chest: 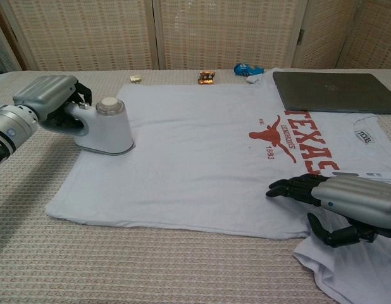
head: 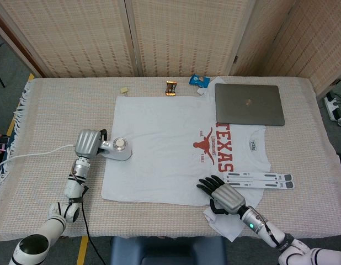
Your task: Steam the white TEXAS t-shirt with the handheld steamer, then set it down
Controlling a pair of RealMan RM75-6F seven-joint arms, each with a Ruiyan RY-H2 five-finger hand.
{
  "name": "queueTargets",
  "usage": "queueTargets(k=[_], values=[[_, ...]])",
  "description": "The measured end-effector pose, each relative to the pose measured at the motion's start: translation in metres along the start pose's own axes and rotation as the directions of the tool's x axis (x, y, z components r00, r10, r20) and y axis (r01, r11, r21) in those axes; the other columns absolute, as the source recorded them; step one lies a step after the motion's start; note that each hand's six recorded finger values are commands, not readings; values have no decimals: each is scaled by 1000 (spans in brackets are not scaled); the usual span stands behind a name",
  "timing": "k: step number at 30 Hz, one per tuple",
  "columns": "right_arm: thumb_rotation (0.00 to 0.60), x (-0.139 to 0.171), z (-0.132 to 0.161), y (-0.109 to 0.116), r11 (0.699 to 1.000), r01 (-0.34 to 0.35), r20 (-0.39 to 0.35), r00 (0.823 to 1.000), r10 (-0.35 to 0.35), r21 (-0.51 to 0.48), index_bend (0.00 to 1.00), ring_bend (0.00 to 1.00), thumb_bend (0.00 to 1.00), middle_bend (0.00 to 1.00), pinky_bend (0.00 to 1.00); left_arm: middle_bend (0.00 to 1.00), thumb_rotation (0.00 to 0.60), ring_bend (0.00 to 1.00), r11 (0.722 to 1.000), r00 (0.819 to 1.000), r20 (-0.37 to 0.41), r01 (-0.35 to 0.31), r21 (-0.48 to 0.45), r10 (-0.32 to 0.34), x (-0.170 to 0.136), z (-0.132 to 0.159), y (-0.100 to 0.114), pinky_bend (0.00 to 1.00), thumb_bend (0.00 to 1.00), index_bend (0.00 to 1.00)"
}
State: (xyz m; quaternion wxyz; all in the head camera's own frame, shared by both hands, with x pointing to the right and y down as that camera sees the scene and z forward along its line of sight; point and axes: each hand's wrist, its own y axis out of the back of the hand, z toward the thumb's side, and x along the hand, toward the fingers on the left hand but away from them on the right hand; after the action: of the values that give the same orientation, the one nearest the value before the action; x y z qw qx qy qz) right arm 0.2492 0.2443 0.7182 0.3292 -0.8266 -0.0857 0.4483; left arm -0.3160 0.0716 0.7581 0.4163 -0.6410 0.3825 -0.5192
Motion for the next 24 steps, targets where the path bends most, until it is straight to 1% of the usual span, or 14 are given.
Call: queueTargets(k=[2, 4, 8, 11, 15, 18, 21, 24], values=[[248, 0, 0, 0, 1000, 0, -1, 1000, 0, -1, 0, 0, 844, 0, 0, 1000, 600, 917, 1000, 1000, -11, -23, -9, 23, 0, -8, 7, 765, 412, 916], [247, 0, 0, 0, 1000, 0, -3, 1000, 0, -1, 0, 0, 844, 0, 0, 1000, 600, 918, 998, 999, -15, -49, -38, 49, 0, -11, 14, 765, 409, 915], [248, 0, 1, 0, 1000, 0, -7, 1000, 0, 0, 0, 0, 846, 0, 0, 1000, 600, 915, 991, 997, 1, -80, -111, 81, 0, -1, 22, 765, 407, 914], [249, 0, 0, 0, 1000, 1, -4, 1000, -1, -1, 0, 0, 844, 0, 0, 1000, 600, 914, 983, 994, 43, -93, -161, 101, 0, 20, 25, 765, 406, 913], [247, 0, -1, 0, 1000, -2, 1, 1000, 2, -2, 0, 0, 844, 0, 0, 1000, 600, 913, 976, 984, 137, -89, -199, 117, -3, 63, 24, 765, 404, 913], [247, 0, -2, -1, 1000, -6, 4, 1000, 6, -3, 0, 0, 844, 0, 0, 1000, 600, 913, 978, 972, 206, -76, -192, 116, -7, 96, 21, 765, 404, 913], [247, 0, -2, -2, 1000, -8, 5, 1000, 8, -4, 0, 0, 844, 0, 0, 1000, 600, 913, 983, 961, 257, -62, -170, 105, -8, 124, 15, 765, 405, 914], [250, -1, -2, -2, 1000, -10, 7, 1000, 10, -5, 0, 0, 845, 0, 0, 1000, 600, 913, 990, 958, 276, -39, -139, 76, -4, 140, 7, 765, 407, 914]])
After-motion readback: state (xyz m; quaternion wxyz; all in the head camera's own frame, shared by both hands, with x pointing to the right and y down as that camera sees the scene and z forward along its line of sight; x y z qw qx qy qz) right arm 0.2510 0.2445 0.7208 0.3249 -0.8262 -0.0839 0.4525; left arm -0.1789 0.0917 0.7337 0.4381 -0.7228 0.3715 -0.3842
